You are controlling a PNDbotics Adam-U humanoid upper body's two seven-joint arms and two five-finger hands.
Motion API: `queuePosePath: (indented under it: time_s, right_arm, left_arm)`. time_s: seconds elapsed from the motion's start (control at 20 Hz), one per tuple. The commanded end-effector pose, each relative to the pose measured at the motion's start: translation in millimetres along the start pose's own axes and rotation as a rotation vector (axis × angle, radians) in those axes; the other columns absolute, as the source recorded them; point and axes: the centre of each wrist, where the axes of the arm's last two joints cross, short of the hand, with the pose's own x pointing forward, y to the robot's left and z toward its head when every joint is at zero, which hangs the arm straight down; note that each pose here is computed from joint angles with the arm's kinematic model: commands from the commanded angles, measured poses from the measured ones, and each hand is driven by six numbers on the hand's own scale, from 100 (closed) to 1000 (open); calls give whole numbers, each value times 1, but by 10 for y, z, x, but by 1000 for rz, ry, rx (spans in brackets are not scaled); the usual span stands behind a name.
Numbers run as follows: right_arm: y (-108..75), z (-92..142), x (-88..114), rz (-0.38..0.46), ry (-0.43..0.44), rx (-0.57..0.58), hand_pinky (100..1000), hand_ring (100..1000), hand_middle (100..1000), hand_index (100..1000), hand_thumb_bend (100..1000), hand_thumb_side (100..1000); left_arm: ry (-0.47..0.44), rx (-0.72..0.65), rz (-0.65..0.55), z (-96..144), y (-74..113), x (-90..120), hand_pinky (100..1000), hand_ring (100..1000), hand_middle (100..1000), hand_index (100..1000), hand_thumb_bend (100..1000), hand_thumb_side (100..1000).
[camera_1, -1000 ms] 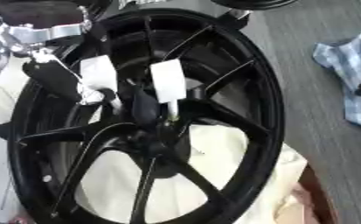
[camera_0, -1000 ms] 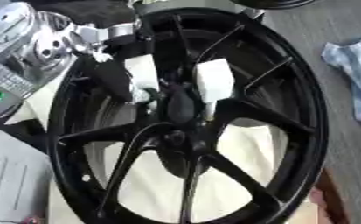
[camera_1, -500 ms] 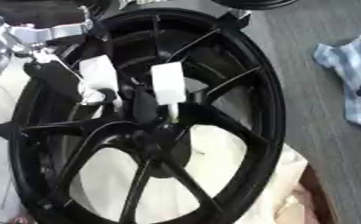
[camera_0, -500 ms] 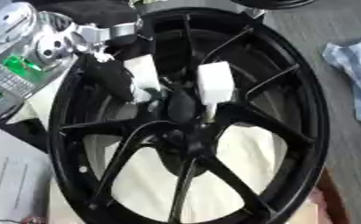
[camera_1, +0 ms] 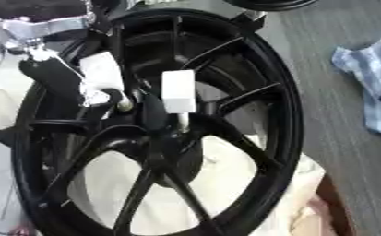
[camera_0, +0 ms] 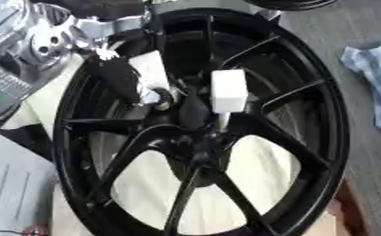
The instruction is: Pull the pin out of the wheel hub.
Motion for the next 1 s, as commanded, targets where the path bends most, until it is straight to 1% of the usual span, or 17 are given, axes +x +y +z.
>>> queuePosePath:
  time_s: [0.05,0.15,0.3,0.35,0.4,0.55,0.65,0.75,0.85,1.0]
  right_arm:
    - [-49,-29,55,15,-20,-5,982,830,610,788,100,589]
    - [-46,-30,55,14,-20,-4,982,830,610,788,100,588]
    - [-45,-28,54,13,-19,-5,981,830,609,788,100,586]
    - [-45,-28,54,13,-20,-5,981,830,609,788,100,584]
    - [-46,-29,55,13,-22,-5,981,830,609,788,100,583]
    - [-50,-25,53,14,-24,-5,981,830,609,788,100,579]
    - [-59,-18,50,16,-26,-8,980,830,609,787,100,574]
    - [-74,-10,46,18,-29,-16,980,829,609,787,100,567]
    - [-90,-4,44,20,-36,-23,979,829,609,787,100,562]
    - [-102,2,41,16,-48,-37,978,829,609,787,100,555]
  left_arm:
    - [143,-127,132,153,202,-35,756,561,301,356,311,114]
    - [138,-110,141,209,249,-31,760,560,300,355,307,114]
    - [133,-69,165,328,362,-32,759,549,290,355,248,116]
    - [131,-54,178,376,405,-33,759,545,286,355,166,165]
    - [131,-32,192,439,456,-41,760,542,284,355,213,117]
    - [140,53,242,657,597,-95,763,530,272,354,152,120]
    - [165,125,288,821,674,-201,765,522,263,353,106,123]
    - [211,192,333,978,710,-360,766,519,259,353,100,125]
    - [277,241,361,1132,676,-544,765,518,258,353,100,124]
    - [407,280,388,1315,518,-859,766,518,257,354,100,124]
